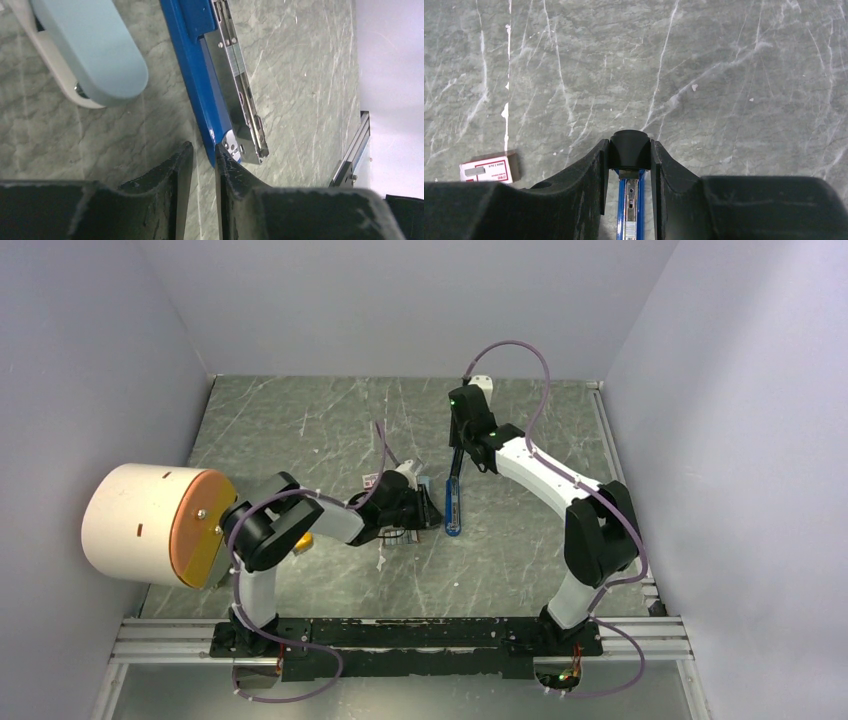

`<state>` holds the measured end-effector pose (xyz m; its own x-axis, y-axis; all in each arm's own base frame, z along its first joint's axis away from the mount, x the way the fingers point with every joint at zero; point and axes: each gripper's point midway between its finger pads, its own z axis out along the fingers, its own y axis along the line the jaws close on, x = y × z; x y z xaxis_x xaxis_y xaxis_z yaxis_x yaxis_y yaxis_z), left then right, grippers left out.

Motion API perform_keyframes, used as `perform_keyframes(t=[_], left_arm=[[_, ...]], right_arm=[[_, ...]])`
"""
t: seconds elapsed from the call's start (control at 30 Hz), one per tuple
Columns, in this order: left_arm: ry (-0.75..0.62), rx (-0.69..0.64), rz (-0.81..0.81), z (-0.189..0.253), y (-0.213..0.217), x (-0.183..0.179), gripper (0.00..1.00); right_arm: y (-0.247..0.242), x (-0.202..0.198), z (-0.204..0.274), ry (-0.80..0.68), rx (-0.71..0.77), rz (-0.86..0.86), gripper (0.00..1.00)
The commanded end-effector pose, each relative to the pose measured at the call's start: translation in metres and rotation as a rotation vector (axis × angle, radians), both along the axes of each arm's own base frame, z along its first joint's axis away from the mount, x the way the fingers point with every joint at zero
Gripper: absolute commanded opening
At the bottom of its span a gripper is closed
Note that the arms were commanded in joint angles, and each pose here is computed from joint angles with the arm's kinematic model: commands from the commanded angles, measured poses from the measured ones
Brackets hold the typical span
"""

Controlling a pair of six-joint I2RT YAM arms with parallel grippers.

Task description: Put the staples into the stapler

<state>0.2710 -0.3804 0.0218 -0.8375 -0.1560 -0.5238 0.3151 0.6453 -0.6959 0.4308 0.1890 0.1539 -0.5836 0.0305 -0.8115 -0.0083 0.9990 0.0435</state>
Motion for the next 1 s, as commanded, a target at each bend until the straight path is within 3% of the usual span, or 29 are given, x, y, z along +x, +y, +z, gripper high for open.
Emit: perform_keyframes(t=[0.0, 0.23, 0.4, 0.7, 0.97], left_arm=[[0.006, 0.034, -0.014, -0.011, -0.007, 0.000, 0.28], [0.038, 0.104, -0.044, -0.034, -0.009, -0.004, 0.26], [0.068, 0.175, -0.029, -0.058, -0.001, -0.006, 0.18], [0.137, 0.278, 0.025, -0.093, 0.017, -0.013, 0.14], [0.119, 0.283, 0.030, -0.098, 0.024, -0.015, 0.15]], right_arm=[[0.001, -0.007, 0.002, 0.010, 0.035, 0.007, 0.20], [0.004, -0.013, -0.003, 0.032, 0.052, 0.022, 0.20], [0.005, -0.021, -0.009, 0.056, 0.059, 0.021, 0.20], [0.012, -0.059, -0.010, 0.110, 0.097, -0.028, 0.18], [0.002, -0.089, -0.030, 0.157, 0.085, -0.075, 0.18]])
